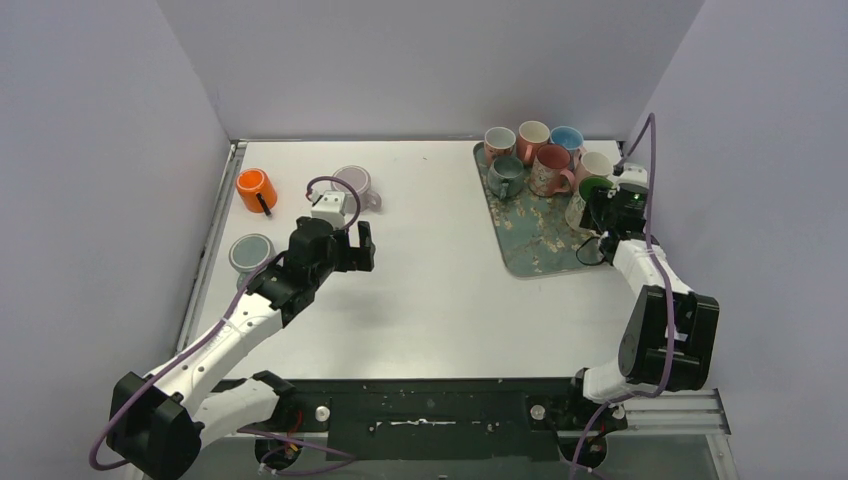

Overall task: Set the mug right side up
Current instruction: Place the cup on the tray, then turn over the cup at the center of the board.

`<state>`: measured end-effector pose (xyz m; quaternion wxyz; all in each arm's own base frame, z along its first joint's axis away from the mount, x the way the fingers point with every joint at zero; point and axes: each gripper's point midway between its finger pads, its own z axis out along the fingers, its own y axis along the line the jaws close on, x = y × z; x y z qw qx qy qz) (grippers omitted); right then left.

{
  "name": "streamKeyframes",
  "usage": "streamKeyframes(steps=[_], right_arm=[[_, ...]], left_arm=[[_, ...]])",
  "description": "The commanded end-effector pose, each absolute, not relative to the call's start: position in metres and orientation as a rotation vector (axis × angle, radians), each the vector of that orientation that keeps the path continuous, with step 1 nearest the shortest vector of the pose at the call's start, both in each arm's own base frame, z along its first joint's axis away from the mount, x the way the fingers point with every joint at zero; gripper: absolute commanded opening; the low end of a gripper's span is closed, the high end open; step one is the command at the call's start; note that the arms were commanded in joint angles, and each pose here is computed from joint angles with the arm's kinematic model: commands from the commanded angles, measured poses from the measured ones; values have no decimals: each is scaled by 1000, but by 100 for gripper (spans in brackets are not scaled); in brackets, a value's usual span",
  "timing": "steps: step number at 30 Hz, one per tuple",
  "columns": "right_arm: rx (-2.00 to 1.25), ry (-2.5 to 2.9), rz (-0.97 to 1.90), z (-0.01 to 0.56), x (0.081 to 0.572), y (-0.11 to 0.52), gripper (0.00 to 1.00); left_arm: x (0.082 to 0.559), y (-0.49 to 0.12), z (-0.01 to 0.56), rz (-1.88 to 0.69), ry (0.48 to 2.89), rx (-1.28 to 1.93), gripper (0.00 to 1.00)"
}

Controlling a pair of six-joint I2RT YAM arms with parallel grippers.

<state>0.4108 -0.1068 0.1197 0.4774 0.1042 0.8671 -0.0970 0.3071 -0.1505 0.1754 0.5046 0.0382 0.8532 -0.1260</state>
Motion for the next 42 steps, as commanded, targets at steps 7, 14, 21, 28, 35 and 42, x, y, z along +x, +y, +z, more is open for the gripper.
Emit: streamKeyframes(steps=[7, 14, 21, 28, 35, 42], right_arm=[[145, 2053, 35, 191, 419, -8, 85], [11, 1942, 364, 226, 406, 92, 100], [-50, 1845, 549, 251, 380, 142, 100], [-94, 1838, 664, 247, 360, 173, 100], [-133, 1843, 655, 247, 354, 177, 100], [-142, 1827, 655, 251, 352, 178, 100]], left_arm=[[316, -139, 176, -245, 2071, 0, 97], [340, -123, 168, -280, 2099, -281, 97], [387, -133, 158, -353, 2103, -618, 85], [441, -160, 140, -358, 2127, -754, 74], [485, -169, 128, -269, 2095, -753, 71], [506, -167, 107, -185, 2111, -774, 70]])
